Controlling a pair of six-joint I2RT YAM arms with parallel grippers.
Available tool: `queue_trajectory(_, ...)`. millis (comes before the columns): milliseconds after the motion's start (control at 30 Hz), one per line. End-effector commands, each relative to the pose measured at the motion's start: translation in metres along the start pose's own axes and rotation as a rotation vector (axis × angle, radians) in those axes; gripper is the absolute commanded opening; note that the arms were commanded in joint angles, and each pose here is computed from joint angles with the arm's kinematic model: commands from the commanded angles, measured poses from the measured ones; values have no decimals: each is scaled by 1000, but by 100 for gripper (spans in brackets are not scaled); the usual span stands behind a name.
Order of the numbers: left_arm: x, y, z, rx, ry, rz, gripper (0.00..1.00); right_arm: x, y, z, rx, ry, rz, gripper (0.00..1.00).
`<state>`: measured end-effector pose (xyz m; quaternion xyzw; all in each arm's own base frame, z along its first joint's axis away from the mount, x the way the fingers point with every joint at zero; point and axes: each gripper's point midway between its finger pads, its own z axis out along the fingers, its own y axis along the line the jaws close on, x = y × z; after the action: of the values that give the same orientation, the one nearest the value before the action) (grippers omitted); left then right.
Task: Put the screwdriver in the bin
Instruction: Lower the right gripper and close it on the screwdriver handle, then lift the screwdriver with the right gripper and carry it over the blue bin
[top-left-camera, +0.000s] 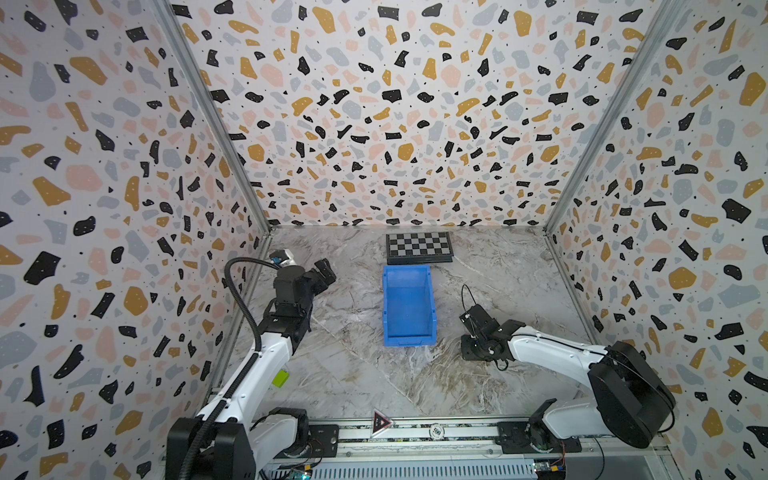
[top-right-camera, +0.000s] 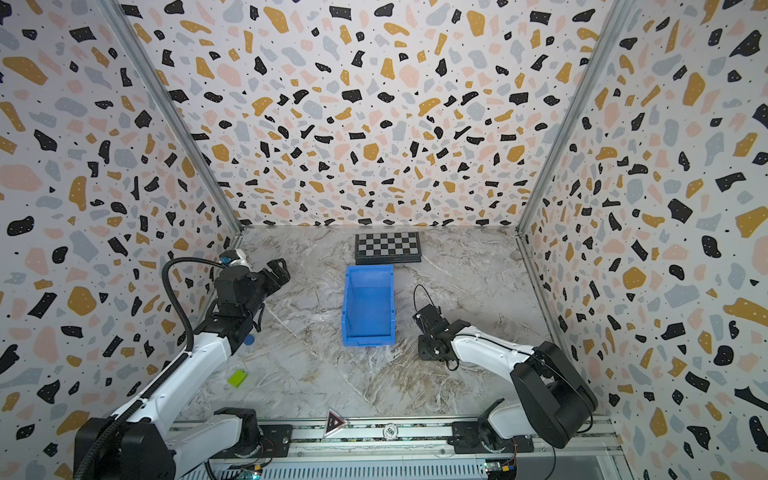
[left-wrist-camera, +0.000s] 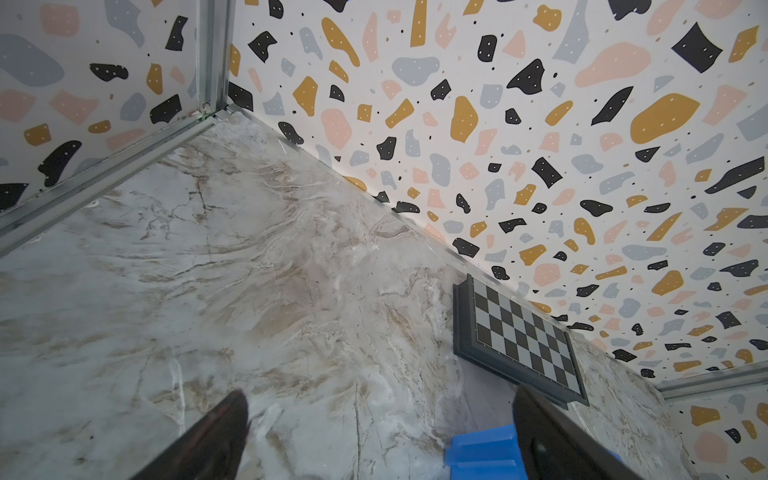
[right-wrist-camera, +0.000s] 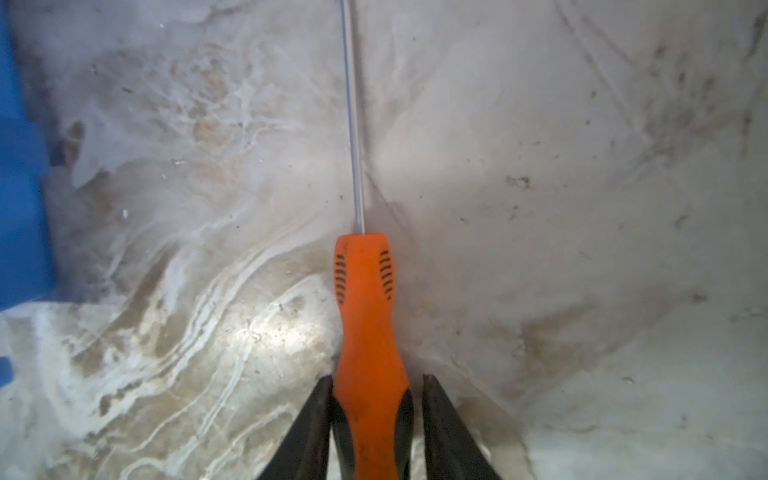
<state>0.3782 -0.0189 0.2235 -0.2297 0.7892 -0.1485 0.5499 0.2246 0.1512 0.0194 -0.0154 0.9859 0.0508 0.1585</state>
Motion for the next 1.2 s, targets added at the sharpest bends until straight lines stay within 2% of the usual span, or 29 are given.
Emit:
queue_trajectory(0,-12,-9,-4,23,-36,2,100,-6,2,-3,16,-11,-2,37)
queue_trajectory(200,-12,-8,-3,22,-37,4,100,-8,3,-5,21,-22,-14,31)
queue_trajectory(333,-12,-9,-4,24,-40,7,100,-12,4,-8,20,-34,-28,20)
queue_trajectory(733,-10,-7,-4,22,-38,12,100,-39,11,-30,17,-105,-75,20)
queue_trajectory(867,-12,-8,-5,24,-40,12,100,-64,16,-53,24,-165,-102,19)
queue_trajectory(1167,-14,-9,-8,28,-49,8,100,-136,53,-128,-52,-355,-150,19)
